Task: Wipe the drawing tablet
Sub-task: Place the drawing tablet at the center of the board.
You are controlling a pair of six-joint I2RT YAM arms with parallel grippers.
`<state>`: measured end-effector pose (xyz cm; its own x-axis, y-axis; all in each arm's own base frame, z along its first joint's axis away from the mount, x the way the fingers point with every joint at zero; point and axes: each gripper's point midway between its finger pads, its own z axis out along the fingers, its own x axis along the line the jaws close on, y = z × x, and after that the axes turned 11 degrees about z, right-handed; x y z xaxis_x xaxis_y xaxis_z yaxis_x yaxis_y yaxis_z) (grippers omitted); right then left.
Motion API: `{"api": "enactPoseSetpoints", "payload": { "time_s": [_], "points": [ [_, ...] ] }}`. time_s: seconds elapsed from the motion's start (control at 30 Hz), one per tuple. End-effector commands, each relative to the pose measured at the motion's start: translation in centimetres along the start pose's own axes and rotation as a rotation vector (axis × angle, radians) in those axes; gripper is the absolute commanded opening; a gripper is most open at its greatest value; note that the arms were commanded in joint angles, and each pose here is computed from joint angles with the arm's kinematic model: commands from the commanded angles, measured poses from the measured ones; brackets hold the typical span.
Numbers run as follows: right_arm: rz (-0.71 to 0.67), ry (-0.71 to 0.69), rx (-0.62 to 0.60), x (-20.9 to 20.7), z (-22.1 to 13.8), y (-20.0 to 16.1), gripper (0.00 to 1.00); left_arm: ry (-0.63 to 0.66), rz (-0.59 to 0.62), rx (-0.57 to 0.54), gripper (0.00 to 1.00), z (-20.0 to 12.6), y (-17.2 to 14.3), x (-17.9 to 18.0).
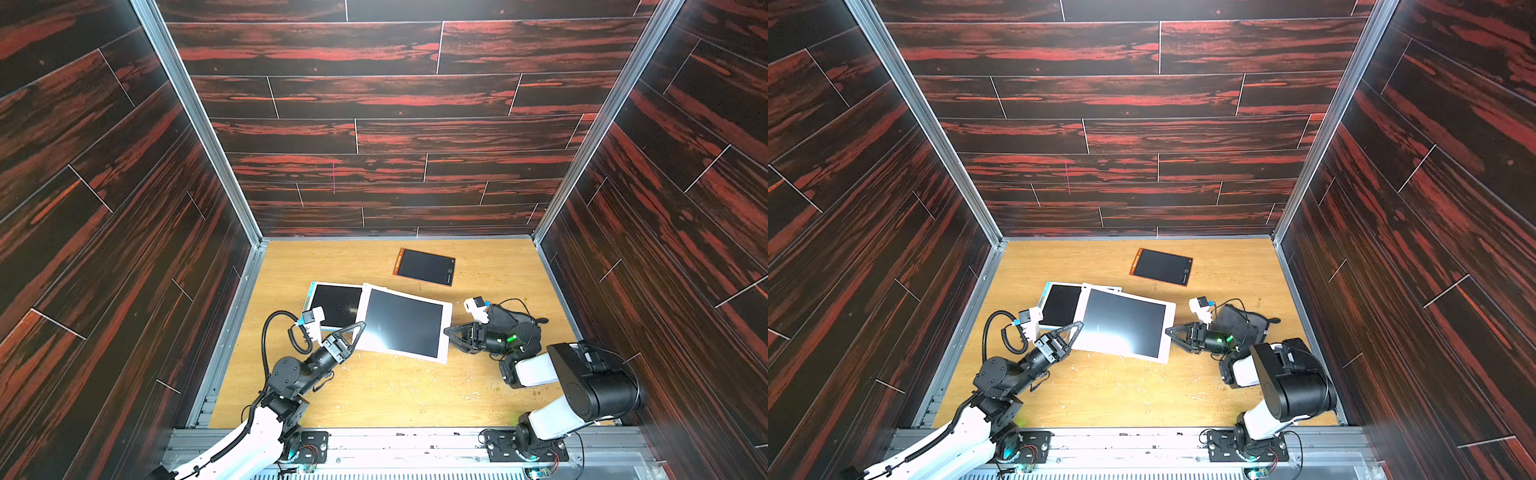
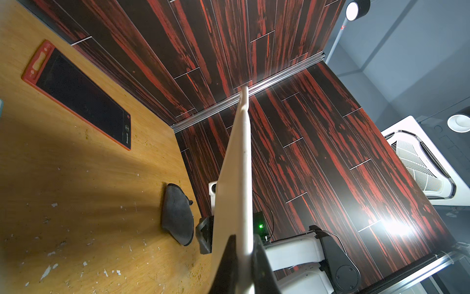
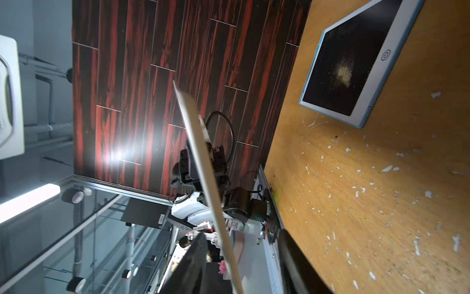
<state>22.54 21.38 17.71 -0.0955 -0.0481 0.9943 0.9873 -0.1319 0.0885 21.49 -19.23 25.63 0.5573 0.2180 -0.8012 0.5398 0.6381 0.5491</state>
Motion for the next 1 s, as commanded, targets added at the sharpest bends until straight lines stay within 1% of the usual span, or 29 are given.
{"api": "enactPoseSetpoints", "payload": {
  "time_s": [0.0,0.1,0.27,0.3,0.33,0.57,0.8,0.97],
  "points": [
    [-0.033,0.020,0.003,0.9,0.4,0.4,0.39,-0.090,0.027,-0.043,0.00,0.2,1.5,-2.7],
    [-0.025,0.018,0.010,0.8,0.5,0.2,0.34,-0.092,0.033,-0.045,0.00,0.2,1.6,-2.8],
    [-0.014,0.009,0.018,0.2,0.2,-0.5,0.32,-0.078,0.046,-0.049,0.00,0.0,1.7,-2.7],
    [-0.016,0.008,0.017,0.1,0.2,-0.6,0.29,-0.074,0.047,-0.049,0.00,-0.1,1.7,-2.7],
    [-0.013,0.006,0.020,0.0,0.1,-0.8,0.28,-0.069,0.051,-0.051,0.00,-0.1,1.7,-2.6],
    [-0.004,-0.001,0.025,-0.4,0.0,-1.2,0.28,-0.062,0.058,-0.052,0.00,-0.4,1.8,-2.8],
    [-0.024,0.015,0.024,0.7,0.2,-0.6,0.28,-0.067,0.048,-0.043,0.00,-0.3,1.6,-2.7],
    [-0.011,0.011,0.030,0.4,0.3,-0.6,0.23,-0.065,0.049,-0.049,0.00,-0.3,1.7,-2.6]
  ]
}}
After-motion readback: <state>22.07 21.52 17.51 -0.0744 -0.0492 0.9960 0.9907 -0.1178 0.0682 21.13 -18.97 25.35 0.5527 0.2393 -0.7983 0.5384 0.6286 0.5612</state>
